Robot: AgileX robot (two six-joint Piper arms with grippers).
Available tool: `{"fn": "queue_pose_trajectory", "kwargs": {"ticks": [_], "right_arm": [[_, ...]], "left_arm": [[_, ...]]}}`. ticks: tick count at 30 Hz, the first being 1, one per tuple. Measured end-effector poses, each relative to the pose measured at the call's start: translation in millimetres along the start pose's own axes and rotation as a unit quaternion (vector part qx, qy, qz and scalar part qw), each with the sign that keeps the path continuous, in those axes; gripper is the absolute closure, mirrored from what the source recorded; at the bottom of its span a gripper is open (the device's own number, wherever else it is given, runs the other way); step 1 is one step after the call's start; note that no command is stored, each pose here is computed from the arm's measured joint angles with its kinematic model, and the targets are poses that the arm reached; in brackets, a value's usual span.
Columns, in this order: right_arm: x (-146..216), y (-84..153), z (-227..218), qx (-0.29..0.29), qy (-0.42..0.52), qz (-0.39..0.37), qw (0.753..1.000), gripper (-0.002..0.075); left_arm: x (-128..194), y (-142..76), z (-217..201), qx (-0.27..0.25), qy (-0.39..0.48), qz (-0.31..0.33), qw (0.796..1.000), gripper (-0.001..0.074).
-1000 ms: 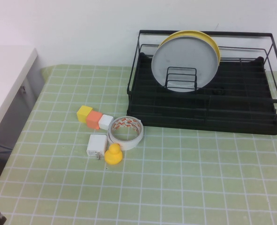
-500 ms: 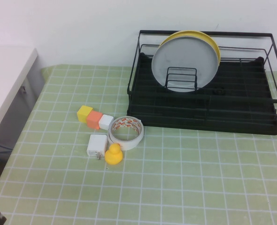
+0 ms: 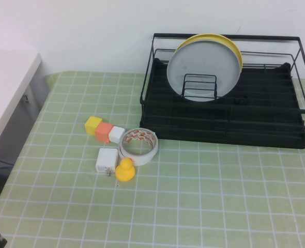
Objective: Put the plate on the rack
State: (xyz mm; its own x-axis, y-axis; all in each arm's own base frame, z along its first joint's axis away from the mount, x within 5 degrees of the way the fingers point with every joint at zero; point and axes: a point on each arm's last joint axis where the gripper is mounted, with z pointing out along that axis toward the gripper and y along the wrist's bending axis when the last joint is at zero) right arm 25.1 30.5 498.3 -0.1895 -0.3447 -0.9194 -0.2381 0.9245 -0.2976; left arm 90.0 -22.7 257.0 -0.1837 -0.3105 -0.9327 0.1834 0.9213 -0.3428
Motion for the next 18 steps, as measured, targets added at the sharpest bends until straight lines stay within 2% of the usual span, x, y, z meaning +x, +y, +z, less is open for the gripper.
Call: {"fn": "queue_pose_trajectory", "kwargs": {"ticks": [8, 12, 18], "right_arm": [[86, 23, -3, 0.060, 0.084, 0.046, 0.994, 0.0720], [117, 36, -5, 0.075, 0.067, 0.047, 0.994, 0.0720], [153, 35, 22, 0.115, 0.020, 0.048, 0.992, 0.0720]], "left_arm": [[0, 0, 0, 0.000, 0.000, 0.000, 1.000, 0.0737], [0, 0, 0, 0.000, 0.000, 0.000, 1.000, 0.0737], [0, 0, 0, 0.000, 0.000, 0.000, 1.000, 0.0737]]}}
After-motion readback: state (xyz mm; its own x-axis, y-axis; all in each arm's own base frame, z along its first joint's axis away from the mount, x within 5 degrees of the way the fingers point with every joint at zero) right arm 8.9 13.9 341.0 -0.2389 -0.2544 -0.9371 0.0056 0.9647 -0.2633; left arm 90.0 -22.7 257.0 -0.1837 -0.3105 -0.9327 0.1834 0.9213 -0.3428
